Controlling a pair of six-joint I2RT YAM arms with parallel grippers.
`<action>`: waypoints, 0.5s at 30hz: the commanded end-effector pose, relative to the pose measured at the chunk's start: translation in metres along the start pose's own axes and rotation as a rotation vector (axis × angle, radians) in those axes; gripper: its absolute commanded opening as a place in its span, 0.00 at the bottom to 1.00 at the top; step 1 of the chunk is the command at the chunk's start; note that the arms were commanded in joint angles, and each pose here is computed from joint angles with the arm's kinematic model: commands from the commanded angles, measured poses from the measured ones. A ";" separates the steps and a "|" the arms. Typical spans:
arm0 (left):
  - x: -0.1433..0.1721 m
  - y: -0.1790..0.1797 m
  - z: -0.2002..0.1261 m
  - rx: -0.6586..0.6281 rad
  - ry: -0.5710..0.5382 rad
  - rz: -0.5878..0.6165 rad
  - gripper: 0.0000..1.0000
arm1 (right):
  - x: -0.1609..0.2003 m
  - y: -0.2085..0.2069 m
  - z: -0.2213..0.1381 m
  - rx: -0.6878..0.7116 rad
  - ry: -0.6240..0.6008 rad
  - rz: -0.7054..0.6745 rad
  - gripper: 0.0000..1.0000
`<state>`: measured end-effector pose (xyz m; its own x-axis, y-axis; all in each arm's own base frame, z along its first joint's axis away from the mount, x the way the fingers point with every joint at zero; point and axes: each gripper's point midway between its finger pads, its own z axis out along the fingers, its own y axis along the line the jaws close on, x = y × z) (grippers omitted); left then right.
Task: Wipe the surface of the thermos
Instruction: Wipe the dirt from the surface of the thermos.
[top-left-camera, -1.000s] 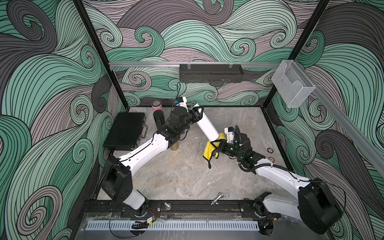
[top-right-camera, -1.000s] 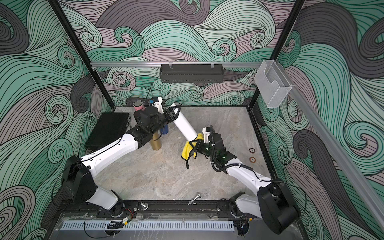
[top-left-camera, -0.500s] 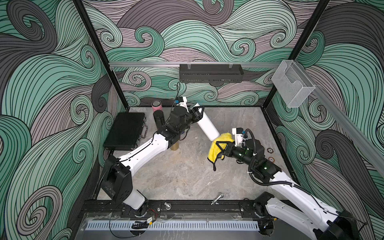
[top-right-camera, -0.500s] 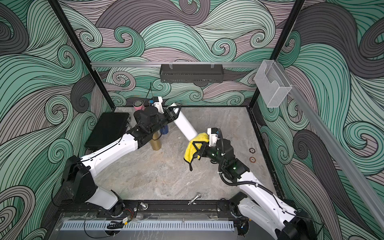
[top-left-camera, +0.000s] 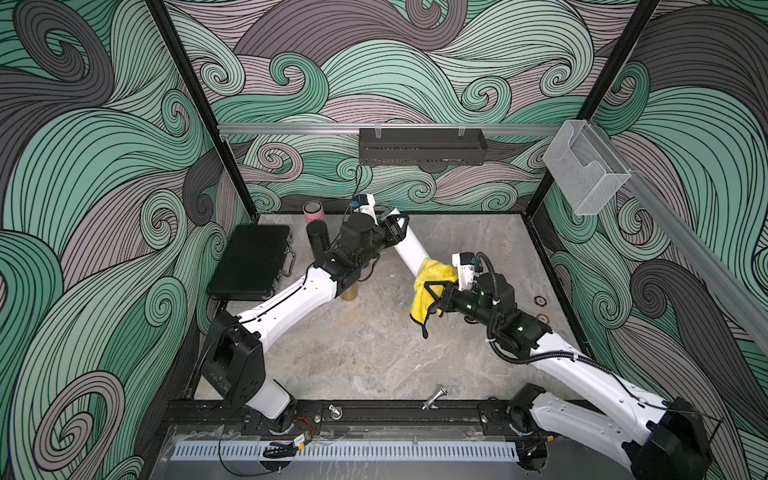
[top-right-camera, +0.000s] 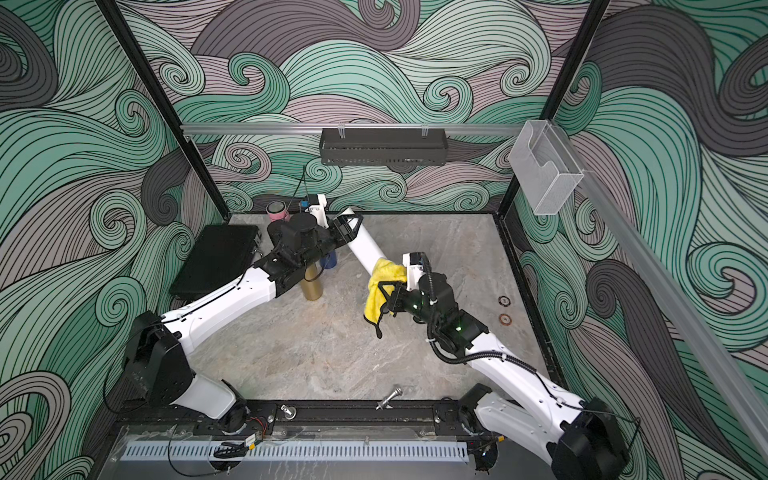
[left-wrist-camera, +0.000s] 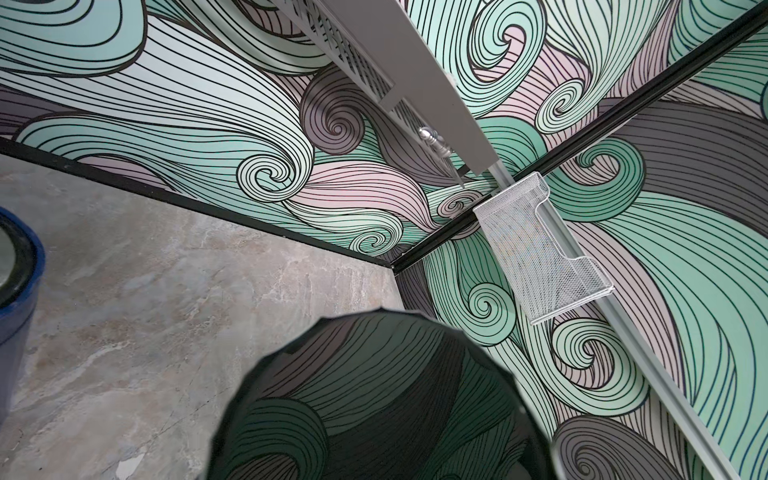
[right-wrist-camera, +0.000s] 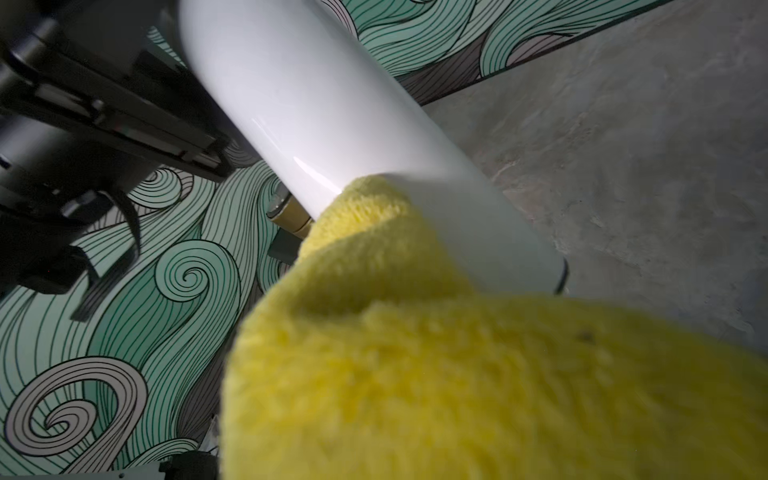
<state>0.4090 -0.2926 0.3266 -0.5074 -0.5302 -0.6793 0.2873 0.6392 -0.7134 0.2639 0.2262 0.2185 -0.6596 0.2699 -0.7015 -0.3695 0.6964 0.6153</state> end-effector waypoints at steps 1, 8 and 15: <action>-0.019 -0.028 -0.012 0.078 -0.058 0.018 0.00 | 0.001 -0.025 -0.015 0.125 -0.037 -0.014 0.00; -0.011 -0.022 -0.004 0.055 -0.035 0.116 0.00 | -0.004 -0.104 -0.033 0.381 -0.028 0.148 0.00; 0.013 -0.015 0.031 -0.011 0.042 0.365 0.00 | -0.028 -0.169 -0.015 0.621 0.015 0.158 0.00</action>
<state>0.4206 -0.3135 0.3074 -0.4843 -0.3381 -0.8069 0.3684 0.7577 -0.5386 0.3214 0.1014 0.1345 -0.7058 0.4122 -0.5762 0.1543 0.8832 0.4429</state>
